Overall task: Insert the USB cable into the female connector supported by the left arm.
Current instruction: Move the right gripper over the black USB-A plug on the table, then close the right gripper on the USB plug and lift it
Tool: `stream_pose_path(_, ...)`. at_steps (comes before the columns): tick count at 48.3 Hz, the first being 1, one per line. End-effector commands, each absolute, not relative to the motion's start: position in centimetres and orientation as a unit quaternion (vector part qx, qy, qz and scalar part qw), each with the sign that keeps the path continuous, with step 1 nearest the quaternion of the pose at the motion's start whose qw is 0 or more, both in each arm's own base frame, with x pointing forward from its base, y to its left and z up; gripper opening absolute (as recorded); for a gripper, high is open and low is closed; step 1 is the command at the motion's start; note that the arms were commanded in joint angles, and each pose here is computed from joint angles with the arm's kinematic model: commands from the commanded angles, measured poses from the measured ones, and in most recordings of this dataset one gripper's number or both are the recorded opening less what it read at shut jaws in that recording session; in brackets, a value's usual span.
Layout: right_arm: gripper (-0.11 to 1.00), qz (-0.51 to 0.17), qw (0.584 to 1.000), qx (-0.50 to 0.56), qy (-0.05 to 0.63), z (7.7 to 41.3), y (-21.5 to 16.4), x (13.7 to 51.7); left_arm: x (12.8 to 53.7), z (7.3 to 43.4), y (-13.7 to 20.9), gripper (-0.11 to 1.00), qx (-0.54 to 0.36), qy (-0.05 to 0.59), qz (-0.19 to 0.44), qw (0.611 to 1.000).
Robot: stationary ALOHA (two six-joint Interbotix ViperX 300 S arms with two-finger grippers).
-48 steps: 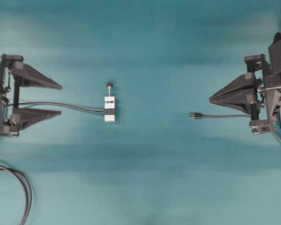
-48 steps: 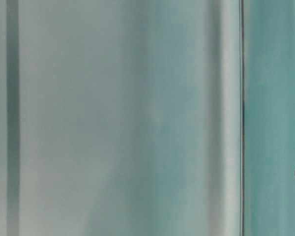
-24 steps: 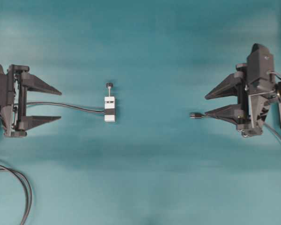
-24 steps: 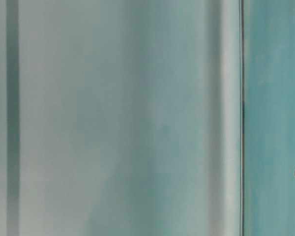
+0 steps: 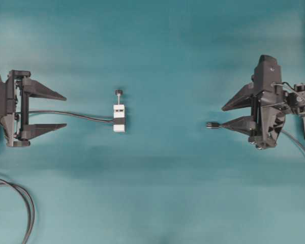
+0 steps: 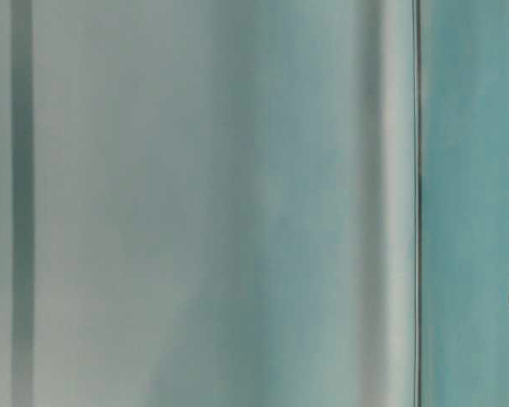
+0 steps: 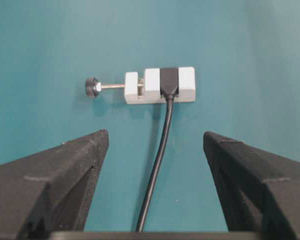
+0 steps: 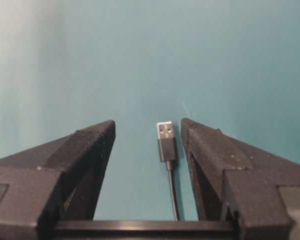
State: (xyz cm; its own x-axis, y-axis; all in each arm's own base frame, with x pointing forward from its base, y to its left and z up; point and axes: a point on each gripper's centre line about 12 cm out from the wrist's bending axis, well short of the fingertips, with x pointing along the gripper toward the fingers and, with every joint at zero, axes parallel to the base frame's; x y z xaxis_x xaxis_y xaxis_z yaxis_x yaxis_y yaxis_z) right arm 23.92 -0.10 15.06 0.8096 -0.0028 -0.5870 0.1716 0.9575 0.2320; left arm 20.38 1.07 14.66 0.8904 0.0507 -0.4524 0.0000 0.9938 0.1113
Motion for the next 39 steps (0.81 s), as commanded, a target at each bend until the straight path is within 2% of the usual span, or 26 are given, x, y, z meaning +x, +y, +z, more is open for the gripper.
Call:
stream_pose_path(1,0.59,-0.046,0.942,0.138,0.302,14.8,-0.1,24.5,21.1,15.3,1.1,0.85,0.061,0.222,0.014,0.973)
stream_pose_path(20,0.59,-0.055,0.915,0.135,0.375,10.8,0.0,25.4,21.4,15.6,1.2,0.85,0.06,0.225,0.013,0.972)
stream_pose_path(39,0.59,-0.044,0.906,0.126,0.401,9.4,0.8,26.3,21.3,15.4,1.1,0.85,0.059,0.234,0.012,0.97)
